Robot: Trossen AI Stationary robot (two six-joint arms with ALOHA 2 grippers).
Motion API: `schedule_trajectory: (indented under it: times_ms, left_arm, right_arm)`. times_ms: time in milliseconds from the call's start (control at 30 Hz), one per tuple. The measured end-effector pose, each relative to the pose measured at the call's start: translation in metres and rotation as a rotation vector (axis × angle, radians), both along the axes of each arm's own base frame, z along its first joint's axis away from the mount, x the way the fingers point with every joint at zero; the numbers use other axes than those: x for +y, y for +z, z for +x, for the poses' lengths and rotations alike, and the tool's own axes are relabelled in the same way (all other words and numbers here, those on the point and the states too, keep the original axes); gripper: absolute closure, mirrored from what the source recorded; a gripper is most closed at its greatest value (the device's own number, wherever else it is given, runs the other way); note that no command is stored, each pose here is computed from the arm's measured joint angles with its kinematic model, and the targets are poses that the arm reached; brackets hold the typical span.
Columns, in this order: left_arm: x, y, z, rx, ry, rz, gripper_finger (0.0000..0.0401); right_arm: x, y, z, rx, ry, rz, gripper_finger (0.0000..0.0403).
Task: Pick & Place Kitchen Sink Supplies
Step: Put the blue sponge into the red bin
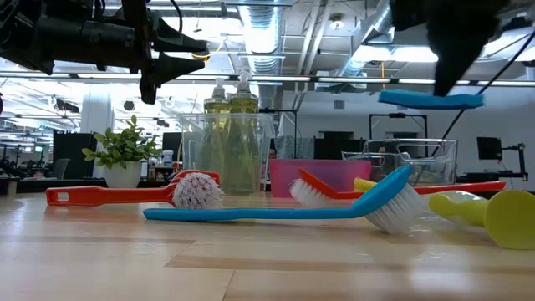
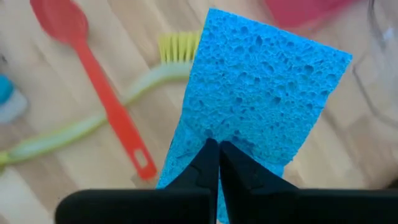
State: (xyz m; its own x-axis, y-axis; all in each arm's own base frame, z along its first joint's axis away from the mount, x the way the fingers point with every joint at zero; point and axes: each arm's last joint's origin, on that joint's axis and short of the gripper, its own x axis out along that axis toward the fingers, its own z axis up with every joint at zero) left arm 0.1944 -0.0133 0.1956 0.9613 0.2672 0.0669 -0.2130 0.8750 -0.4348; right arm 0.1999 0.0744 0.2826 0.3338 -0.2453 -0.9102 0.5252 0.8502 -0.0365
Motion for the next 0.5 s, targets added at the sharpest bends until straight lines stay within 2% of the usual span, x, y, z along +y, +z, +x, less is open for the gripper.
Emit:
schedule_trajectory:
  times_ms: [267,500]
  left_arm:
    - [0.0,0.0,0.0,-0.002,-0.001,-0.009,0.0257]
    - [0.0,0.0,0.0,-0.015,-0.004,-0.055,0.0257]
  right_arm:
    - [-0.028,0.005,0.022,-0.082,0.076,-0.078,0.0403]
    - [-0.066,0.01,0.038,-0.124,0.144,-0.184,0.0403]
